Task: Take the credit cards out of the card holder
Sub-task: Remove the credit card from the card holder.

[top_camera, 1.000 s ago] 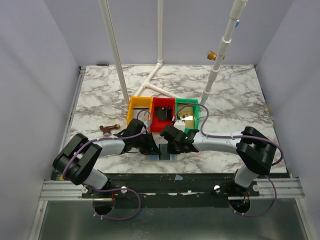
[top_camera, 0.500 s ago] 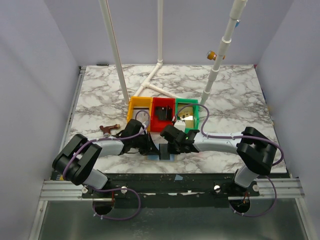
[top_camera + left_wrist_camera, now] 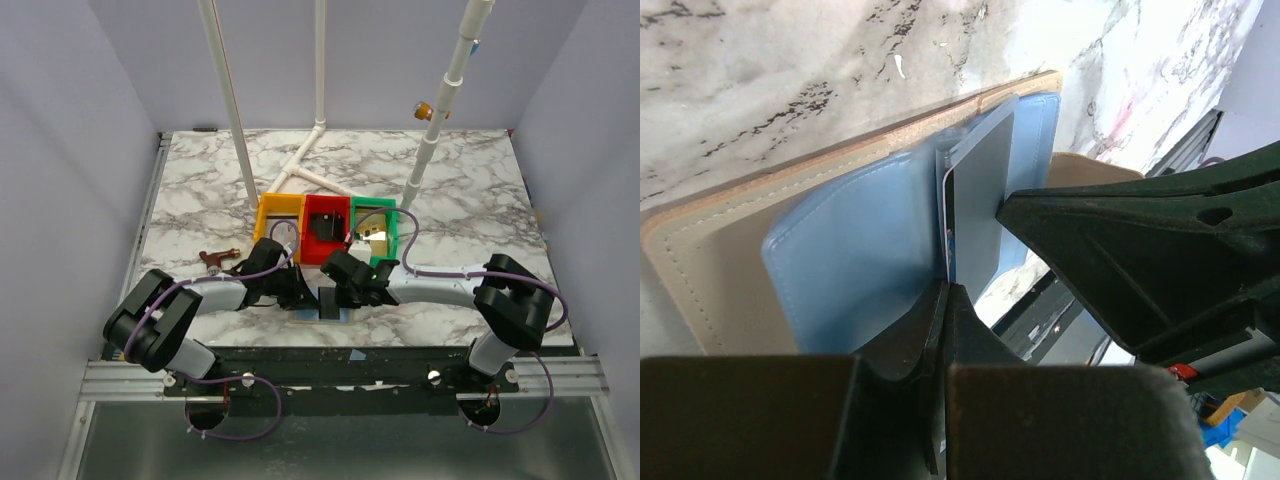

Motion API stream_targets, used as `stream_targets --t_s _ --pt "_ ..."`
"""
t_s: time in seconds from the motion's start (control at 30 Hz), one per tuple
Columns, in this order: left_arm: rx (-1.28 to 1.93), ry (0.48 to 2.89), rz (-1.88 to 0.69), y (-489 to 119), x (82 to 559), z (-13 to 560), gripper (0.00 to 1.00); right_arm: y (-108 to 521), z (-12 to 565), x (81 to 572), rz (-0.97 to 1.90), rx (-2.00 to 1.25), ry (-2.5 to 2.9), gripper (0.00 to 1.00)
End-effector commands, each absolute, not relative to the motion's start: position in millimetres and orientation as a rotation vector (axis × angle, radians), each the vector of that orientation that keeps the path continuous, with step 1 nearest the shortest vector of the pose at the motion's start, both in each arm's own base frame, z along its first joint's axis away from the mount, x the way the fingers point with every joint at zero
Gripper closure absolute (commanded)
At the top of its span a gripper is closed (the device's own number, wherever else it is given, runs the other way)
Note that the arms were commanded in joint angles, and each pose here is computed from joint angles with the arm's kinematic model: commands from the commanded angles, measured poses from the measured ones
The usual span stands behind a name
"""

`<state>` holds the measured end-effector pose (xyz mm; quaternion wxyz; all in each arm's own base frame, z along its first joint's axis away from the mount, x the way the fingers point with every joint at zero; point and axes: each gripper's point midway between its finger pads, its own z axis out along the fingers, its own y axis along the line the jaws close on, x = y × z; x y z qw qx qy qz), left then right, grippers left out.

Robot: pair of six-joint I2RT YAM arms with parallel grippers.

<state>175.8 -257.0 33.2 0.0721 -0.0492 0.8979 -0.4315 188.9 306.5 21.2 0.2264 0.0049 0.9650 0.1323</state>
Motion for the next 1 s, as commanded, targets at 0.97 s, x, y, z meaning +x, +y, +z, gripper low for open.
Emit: stream_targets --t_s 0.97 --pt "-0.110 2.678 -1.264 -243.6 179.4 39.1 1.00 265.2 -7.3 172.5 0.174 0.033 2.720 0.99"
